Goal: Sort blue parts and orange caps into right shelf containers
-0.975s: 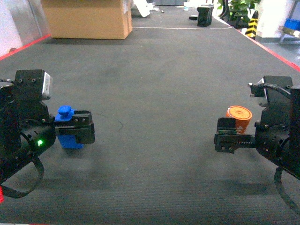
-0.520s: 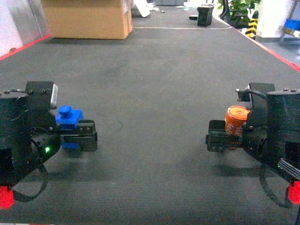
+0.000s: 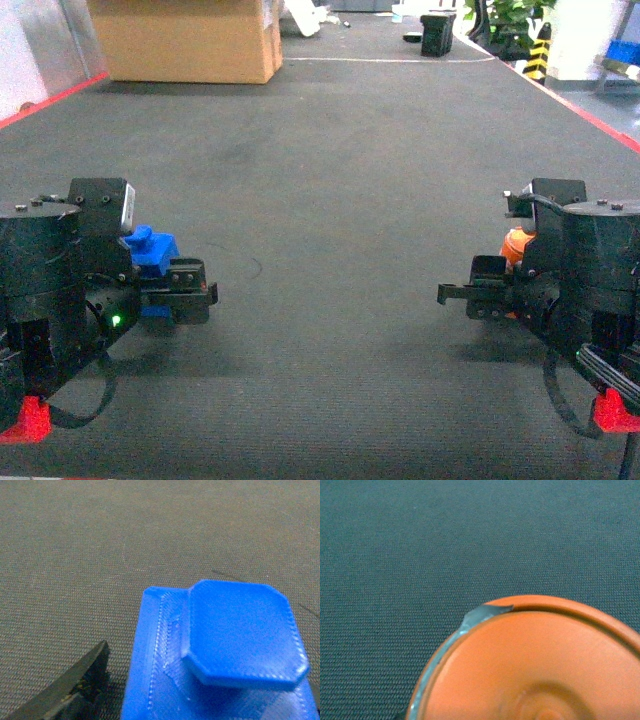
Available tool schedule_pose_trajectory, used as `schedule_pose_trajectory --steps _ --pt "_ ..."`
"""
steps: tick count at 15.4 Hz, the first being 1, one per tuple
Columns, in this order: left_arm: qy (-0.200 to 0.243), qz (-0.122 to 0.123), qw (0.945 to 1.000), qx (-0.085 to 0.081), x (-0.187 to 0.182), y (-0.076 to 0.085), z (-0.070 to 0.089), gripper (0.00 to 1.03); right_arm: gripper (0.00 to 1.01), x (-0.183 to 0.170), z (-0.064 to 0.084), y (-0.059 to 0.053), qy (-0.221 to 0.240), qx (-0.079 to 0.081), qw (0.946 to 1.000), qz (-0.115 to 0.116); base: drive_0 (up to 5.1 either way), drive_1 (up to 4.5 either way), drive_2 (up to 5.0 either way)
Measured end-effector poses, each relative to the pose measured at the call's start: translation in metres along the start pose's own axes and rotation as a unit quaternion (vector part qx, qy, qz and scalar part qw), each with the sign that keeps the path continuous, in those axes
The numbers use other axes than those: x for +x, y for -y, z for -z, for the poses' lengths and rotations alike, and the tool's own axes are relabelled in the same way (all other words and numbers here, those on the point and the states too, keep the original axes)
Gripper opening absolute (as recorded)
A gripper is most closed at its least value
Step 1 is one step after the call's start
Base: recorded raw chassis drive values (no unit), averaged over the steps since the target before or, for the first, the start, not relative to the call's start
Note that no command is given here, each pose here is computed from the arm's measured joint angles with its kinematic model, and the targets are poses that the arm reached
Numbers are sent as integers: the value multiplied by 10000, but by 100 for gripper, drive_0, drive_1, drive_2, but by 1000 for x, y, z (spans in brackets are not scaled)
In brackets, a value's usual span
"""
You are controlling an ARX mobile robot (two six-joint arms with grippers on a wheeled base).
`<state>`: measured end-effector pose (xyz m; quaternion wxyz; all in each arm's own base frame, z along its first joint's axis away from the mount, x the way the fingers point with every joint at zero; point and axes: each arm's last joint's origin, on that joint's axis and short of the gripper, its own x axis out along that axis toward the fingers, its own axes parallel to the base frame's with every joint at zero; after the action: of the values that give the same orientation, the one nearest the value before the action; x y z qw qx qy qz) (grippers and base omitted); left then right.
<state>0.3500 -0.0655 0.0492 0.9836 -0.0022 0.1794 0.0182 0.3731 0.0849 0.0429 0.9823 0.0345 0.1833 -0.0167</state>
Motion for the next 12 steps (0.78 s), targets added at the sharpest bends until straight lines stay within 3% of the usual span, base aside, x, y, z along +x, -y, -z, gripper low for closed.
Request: schedule_pose_trajectory --steps 4,8,9,10,12 --pt "177 -124 9997 -92 -1 -1 -3 44 44 -6 -2 1 119 -18 9999 -6 0 0 0" --pt "234 -180 9994 -166 -16 -8 0 43 44 -28 -17 8 500 26 9987 120 0 0 0" --pt "784 -408 9956 -303 -46 -21 -17 42 44 -61 -31 22 814 140 9963 236 0 0 0" --pt "1028 -543 9928 -288 -71 -29 -27 42 44 -83 -40 29 964 182 9948 284 0 0 0" --pt "1334 -691 9885 -164 -130 -39 -35 42 44 -144 -55 41 1141 65 9920 530 0 0 0"
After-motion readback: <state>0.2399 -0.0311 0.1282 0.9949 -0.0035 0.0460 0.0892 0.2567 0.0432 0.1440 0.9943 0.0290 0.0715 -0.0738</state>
